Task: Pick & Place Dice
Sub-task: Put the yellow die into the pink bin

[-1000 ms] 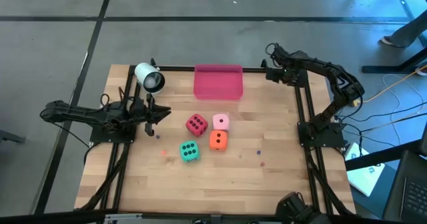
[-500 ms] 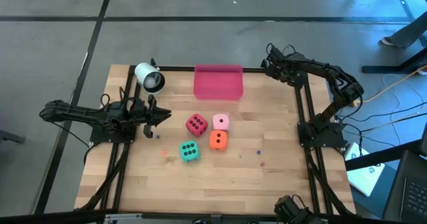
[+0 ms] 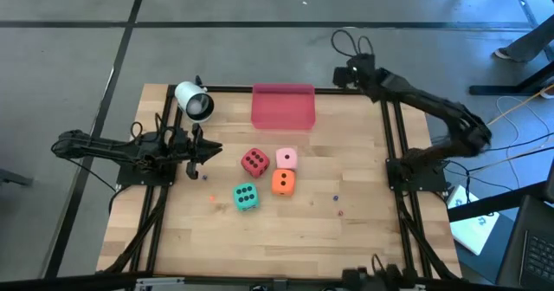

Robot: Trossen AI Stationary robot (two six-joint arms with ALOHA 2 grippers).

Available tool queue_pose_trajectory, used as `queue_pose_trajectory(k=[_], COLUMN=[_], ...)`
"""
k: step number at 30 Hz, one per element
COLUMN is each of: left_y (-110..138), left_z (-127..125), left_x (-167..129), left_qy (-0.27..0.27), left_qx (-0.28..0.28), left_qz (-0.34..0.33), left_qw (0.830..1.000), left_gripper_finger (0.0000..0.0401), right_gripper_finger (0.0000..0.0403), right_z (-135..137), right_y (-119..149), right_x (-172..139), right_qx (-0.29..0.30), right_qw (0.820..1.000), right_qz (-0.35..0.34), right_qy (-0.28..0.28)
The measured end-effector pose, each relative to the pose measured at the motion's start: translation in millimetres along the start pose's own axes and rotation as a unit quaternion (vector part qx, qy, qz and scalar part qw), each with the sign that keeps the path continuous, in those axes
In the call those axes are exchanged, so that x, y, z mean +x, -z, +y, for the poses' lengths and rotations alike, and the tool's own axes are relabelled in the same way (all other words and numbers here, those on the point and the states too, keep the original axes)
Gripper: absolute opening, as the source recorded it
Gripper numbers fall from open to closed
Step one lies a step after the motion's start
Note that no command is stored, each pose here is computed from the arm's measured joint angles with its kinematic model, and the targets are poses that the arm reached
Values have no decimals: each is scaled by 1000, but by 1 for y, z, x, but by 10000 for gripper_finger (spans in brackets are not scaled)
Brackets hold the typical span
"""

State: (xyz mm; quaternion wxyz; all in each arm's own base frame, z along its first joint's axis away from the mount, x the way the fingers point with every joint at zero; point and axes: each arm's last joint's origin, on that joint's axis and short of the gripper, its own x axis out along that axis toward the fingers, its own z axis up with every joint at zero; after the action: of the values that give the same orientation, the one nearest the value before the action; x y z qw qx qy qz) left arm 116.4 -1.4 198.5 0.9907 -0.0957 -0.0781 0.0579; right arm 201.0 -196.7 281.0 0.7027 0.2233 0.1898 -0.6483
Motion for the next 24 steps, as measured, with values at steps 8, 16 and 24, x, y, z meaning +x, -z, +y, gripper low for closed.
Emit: queue_pose_trajectory(k=[8,16,24], left_y=[3,2,1], left_z=[1,2,3], left_x=[0,0,0], left_qy=[-7,-28,-52], left_qx=[9,10,8], left_qz=[14,6,1], left_qw=[1000,1000,999], left_gripper_finger=[61,61,61], right_gripper_finger=[210,196,169], right_z=[-7,-11,4], right_y=[-11,-52,-136], right_x=[-110,-149,-101], right_qx=[-55,-103,-221], right_qw=[985,974,974], right_qz=[-157,-177,-38], right_qy=[-42,-100,-26])
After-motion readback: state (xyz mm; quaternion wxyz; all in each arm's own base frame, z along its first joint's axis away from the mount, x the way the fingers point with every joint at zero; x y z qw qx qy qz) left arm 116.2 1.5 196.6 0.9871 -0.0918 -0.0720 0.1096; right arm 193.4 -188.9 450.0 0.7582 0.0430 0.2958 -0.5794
